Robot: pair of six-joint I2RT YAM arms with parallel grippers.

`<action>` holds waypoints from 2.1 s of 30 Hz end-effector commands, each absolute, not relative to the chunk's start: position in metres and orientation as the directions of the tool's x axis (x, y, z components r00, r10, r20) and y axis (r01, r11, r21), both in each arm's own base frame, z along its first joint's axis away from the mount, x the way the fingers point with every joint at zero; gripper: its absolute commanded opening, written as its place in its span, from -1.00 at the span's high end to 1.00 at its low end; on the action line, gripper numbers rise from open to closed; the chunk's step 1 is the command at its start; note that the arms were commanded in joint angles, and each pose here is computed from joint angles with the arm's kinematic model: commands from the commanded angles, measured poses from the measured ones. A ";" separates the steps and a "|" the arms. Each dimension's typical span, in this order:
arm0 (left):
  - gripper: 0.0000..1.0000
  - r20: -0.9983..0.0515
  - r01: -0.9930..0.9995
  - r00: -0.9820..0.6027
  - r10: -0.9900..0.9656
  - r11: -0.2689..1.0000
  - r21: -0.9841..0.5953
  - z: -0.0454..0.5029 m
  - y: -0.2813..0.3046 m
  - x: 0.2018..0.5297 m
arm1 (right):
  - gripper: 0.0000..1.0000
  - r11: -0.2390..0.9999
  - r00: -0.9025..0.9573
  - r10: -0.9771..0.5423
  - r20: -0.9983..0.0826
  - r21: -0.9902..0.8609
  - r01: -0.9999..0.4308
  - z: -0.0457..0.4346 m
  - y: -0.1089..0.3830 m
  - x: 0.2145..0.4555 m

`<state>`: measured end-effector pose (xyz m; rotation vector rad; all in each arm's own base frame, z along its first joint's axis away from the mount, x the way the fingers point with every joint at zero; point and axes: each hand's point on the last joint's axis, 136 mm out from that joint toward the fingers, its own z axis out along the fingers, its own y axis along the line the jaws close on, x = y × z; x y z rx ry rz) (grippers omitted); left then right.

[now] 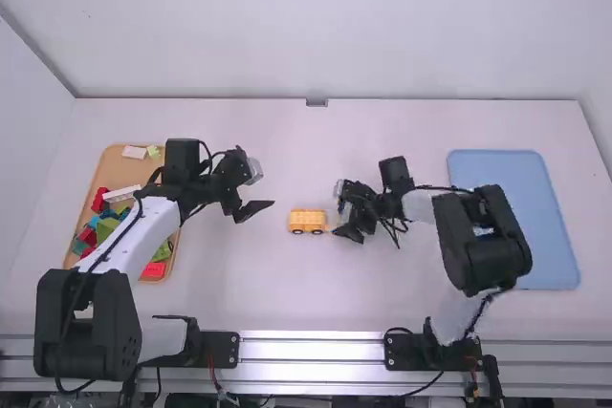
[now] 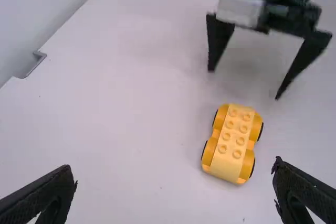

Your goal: Assemble lego blocks to make yellow taxi

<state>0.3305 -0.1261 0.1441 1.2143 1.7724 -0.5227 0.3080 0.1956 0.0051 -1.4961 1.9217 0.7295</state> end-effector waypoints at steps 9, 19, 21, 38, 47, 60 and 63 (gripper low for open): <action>-0.98 -0.851 0.891 -0.113 0.513 0.432 0.142 0.147 -0.126 0.327 | -0.97 0.319 -0.023 -0.534 -0.845 -0.176 -0.931 0.157 0.214 0.376; -0.98 -0.817 0.543 -0.509 0.272 0.838 -0.059 0.155 -0.080 0.368 | -0.97 0.181 0.067 -0.588 -0.806 -0.212 -0.960 0.187 0.266 0.352; -0.98 -0.808 0.414 -0.559 0.184 0.907 -0.080 0.161 -0.063 0.371 | -0.97 0.160 0.087 -0.580 -0.810 -0.217 -0.963 0.194 0.274 0.348; -0.98 -0.814 -0.468 -0.343 -0.468 0.837 -0.284 0.232 0.050 0.304 | -0.97 0.027 0.091 -0.364 -0.927 -0.108 -0.994 0.254 0.305 0.319; -0.98 -0.861 -0.509 -0.291 -0.417 0.829 -0.230 0.252 0.067 0.282 | -0.97 -0.032 0.143 -0.341 -0.929 -0.140 -0.990 0.257 0.316 0.307; -0.98 -0.756 -0.757 -0.256 -0.603 0.611 -0.231 0.237 0.122 0.257 | -0.97 0.031 0.158 -0.441 -0.883 -0.192 -0.981 0.242 0.327 0.314; -0.98 -0.723 -0.790 -0.294 -0.626 0.584 -0.184 0.235 0.132 0.262 | -0.97 0.030 0.158 -0.442 -0.883 -0.191 -0.981 0.241 0.327 0.314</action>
